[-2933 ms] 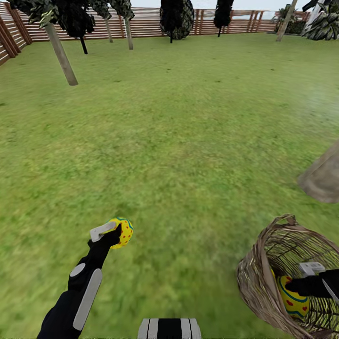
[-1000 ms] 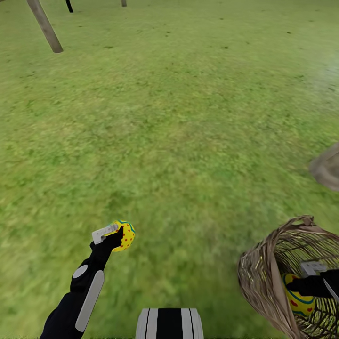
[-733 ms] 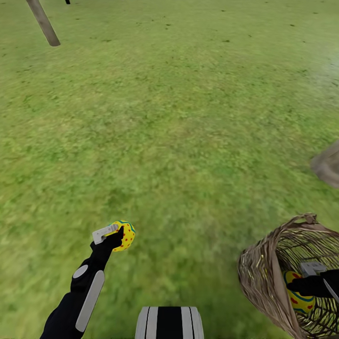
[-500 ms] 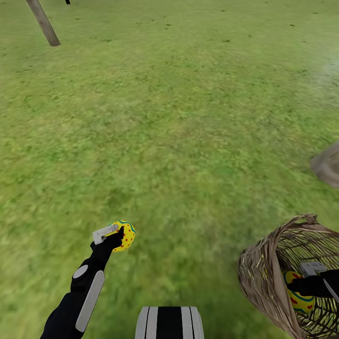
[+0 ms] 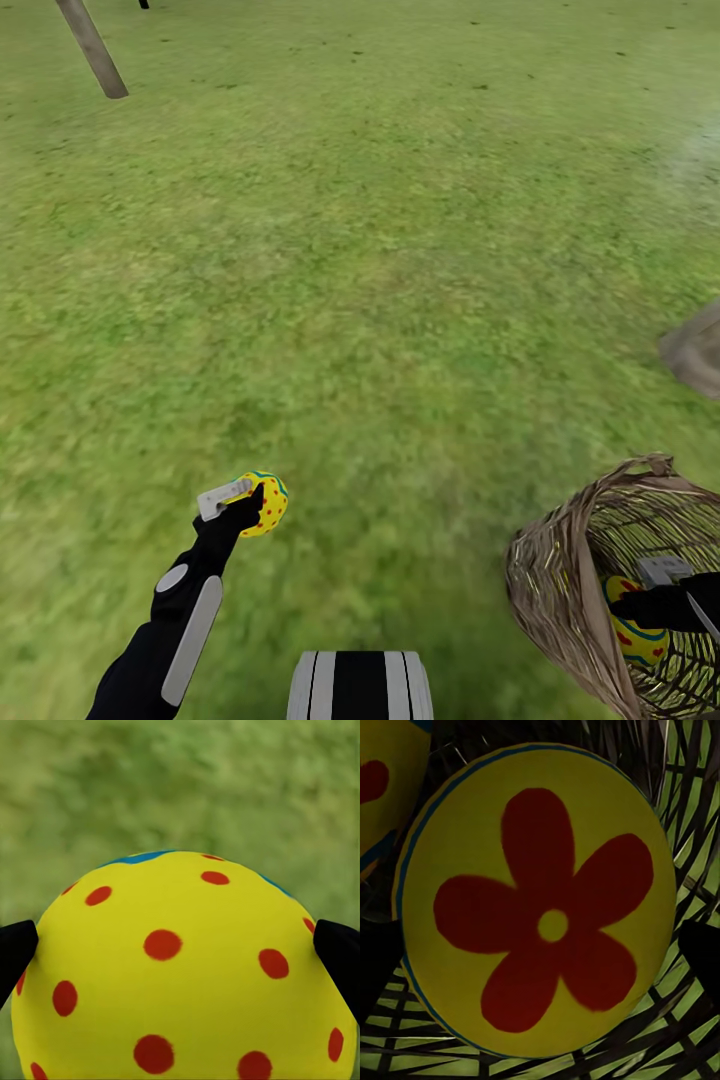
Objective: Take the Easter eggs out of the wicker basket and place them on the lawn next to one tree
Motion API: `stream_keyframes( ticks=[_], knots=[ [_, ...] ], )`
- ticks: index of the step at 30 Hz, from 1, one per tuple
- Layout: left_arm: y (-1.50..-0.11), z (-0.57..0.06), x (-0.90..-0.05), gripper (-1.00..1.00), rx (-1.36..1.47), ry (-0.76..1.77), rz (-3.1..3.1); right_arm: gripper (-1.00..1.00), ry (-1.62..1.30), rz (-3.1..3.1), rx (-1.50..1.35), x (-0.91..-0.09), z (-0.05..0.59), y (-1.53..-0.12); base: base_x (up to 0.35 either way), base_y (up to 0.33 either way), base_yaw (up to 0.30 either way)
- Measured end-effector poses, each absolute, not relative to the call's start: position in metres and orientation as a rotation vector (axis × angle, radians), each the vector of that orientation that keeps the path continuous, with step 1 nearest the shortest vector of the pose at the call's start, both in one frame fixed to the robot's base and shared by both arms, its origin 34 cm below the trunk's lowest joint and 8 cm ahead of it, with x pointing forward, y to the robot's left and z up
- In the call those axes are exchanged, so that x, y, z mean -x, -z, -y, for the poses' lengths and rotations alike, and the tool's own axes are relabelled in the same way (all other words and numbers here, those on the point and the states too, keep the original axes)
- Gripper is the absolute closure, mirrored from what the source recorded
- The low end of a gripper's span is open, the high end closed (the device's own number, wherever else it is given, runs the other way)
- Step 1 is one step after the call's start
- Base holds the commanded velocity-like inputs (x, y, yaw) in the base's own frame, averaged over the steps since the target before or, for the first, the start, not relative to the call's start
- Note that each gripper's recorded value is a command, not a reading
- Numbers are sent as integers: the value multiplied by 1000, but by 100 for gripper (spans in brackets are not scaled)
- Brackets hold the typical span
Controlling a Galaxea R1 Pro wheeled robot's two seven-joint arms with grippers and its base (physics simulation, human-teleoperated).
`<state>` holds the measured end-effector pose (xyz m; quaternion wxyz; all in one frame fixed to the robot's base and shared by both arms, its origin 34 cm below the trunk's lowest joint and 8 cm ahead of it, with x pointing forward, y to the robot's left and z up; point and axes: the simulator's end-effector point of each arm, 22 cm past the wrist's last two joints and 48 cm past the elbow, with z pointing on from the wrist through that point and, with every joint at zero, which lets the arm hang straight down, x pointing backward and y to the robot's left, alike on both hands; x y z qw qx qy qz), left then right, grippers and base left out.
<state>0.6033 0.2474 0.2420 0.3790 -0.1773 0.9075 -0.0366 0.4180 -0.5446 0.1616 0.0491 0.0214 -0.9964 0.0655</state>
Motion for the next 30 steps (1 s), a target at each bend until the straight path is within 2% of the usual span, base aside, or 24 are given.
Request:
stream_keyframes(
  ticks=[14,19,30],
  knots=[
    [-239,-243,-597,100,444,105,-2340,100,-196,3061,-60,-426,542,-169,0,0,0],
    [-248,-194,-597,100,328,197,-2361,100,-200,3081,-60,-432,543,-177,0,0,0],
    [-240,-188,-579,100,301,201,-2447,100,-211,3123,-56,-446,544,-195,0,0,0]
  ],
)
